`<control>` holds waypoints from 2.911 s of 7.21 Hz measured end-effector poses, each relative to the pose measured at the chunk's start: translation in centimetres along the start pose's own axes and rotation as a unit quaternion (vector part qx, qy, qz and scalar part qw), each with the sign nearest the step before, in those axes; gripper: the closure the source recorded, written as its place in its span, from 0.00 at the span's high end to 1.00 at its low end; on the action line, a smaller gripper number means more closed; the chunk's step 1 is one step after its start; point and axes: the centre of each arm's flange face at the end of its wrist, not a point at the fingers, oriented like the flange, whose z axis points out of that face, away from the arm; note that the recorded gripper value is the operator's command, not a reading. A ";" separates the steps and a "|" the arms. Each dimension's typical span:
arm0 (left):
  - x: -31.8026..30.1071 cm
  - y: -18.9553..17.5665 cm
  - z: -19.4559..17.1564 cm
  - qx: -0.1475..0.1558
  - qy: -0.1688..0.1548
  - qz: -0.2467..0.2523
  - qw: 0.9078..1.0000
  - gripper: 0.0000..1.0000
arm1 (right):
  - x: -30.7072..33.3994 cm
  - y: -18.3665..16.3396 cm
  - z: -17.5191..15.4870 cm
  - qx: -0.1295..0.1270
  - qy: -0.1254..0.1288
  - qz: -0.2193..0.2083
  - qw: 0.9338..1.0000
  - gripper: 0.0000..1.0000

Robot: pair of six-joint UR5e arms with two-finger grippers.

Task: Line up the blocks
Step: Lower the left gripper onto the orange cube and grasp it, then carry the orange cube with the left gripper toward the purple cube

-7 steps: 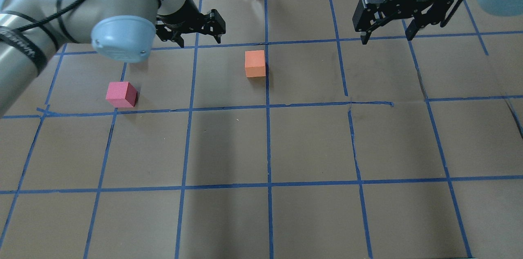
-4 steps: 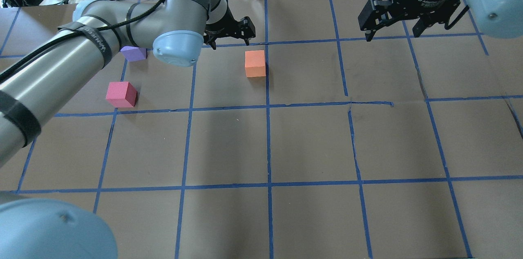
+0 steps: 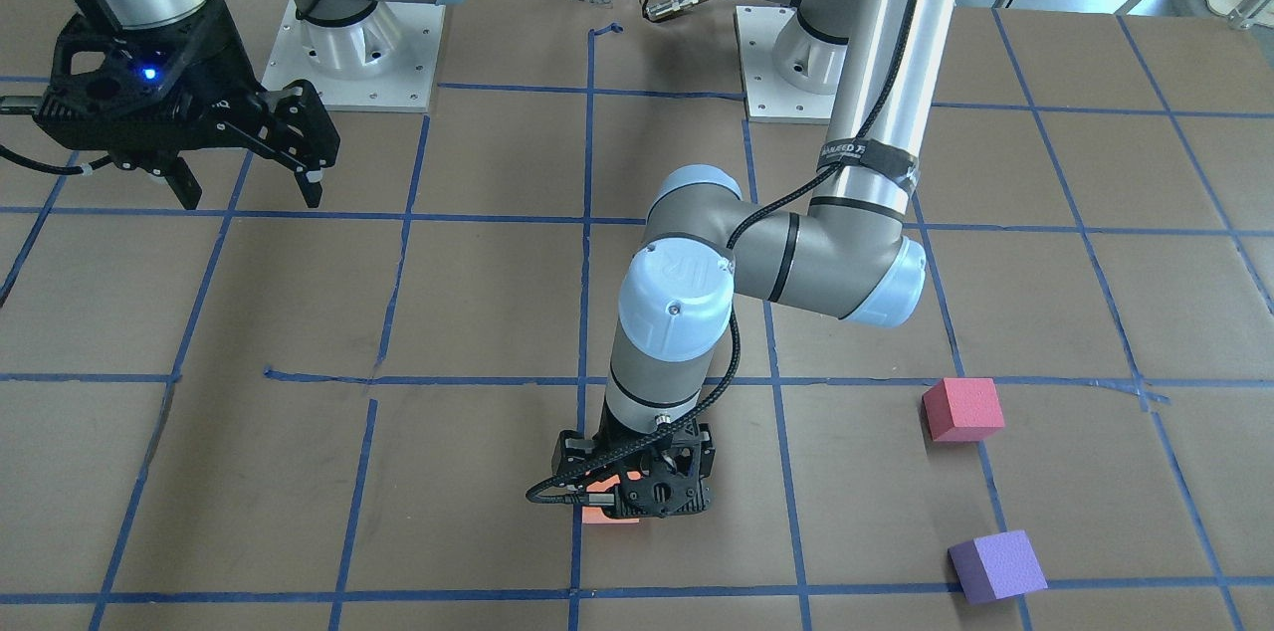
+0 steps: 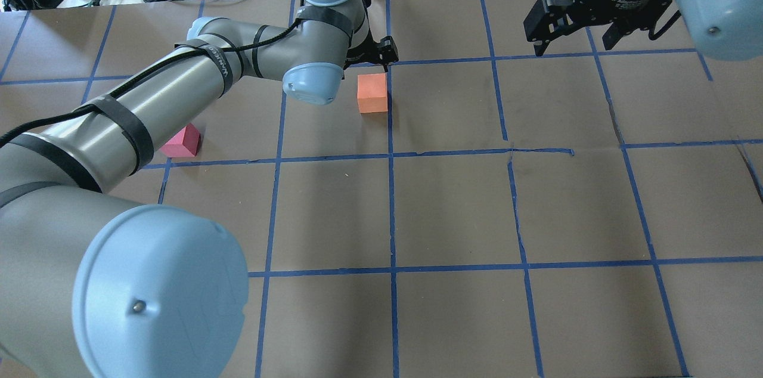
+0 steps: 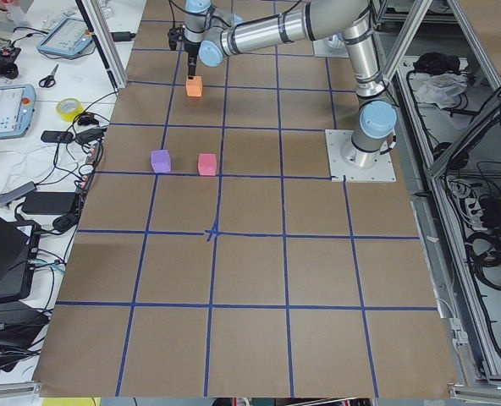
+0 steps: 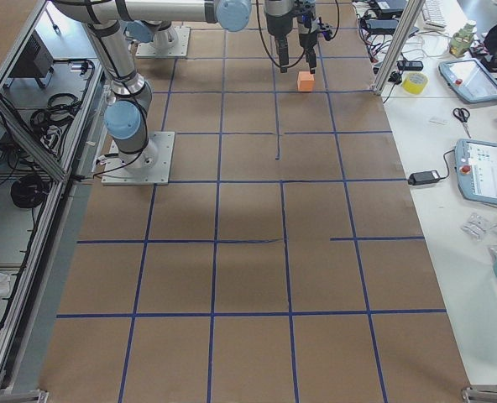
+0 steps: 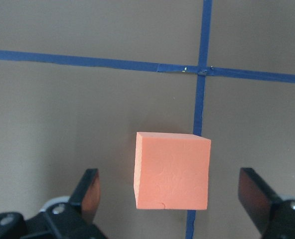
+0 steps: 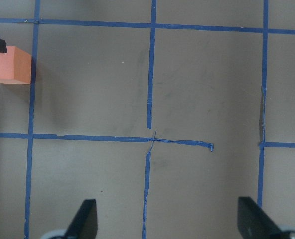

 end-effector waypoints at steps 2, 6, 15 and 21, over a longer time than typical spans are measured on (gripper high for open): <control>1.0 0.4 1.6 0.000 -0.008 -0.005 1.000 1.00 | 0.1 0.0 0.0 0.000 0.001 0.000 1.000 1.00; 1.2 1.1 4.3 -0.017 -0.023 0.022 0.999 0.25 | 0.1 0.0 0.0 0.000 0.002 -0.001 1.000 1.00; -16.0 -6.1 -5.1 -0.041 -0.073 0.027 0.996 0.22 | 0.0 0.0 0.0 -0.001 0.001 -0.001 1.000 1.00; -33.4 -7.1 -5.4 -0.082 -0.080 0.087 0.990 0.16 | 0.1 0.0 0.0 -0.001 0.002 -0.001 1.000 1.00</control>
